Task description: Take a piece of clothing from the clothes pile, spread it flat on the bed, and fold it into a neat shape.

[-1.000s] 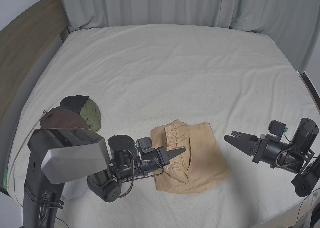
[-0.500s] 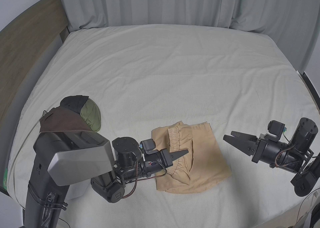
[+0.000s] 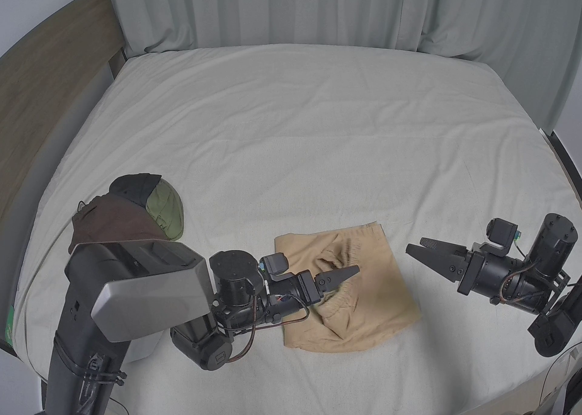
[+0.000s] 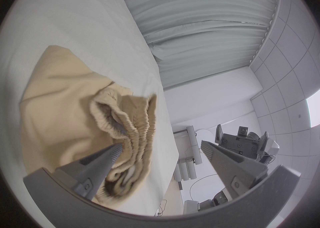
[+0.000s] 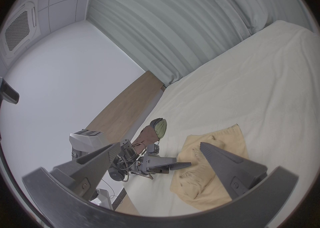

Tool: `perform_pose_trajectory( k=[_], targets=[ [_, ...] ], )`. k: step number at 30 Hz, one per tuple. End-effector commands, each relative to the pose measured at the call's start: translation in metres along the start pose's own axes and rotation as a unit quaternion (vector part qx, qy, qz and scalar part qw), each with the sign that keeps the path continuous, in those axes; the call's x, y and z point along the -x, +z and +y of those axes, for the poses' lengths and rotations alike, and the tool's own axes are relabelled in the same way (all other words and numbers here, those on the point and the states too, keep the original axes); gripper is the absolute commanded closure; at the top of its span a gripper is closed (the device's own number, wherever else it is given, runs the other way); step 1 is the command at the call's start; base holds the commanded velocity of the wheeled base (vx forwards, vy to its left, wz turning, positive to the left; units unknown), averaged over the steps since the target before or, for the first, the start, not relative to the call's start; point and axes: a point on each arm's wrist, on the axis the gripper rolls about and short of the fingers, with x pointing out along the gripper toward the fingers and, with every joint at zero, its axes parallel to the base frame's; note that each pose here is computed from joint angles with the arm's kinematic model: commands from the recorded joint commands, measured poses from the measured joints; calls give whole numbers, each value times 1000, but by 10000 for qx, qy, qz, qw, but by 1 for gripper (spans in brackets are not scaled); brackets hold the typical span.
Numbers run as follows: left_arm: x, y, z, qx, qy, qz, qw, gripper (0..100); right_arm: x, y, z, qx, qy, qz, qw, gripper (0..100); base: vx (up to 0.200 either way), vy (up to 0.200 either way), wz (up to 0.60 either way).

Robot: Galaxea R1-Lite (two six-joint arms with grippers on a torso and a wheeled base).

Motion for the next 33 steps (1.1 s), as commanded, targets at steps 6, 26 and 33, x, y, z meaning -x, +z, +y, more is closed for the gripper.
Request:
perform_pose_trajectory(
  k=[6,26,33],
  targets=[
    [-4,-7,-6,-84,-1,10,10000,0,-2,-5,-5,-65,-71,96,9999,0,0,0,0],
    [87,43,-17,-1796,898,-600,9778,0,-21,-65,-42,-768,-803,1176,9868,0,0,0,0],
    [129,52,-20,-2319,1042,-485,9659,0,-15,-89,-61,-723,-1248,1615,9763,0,0,0,0]
  ],
)
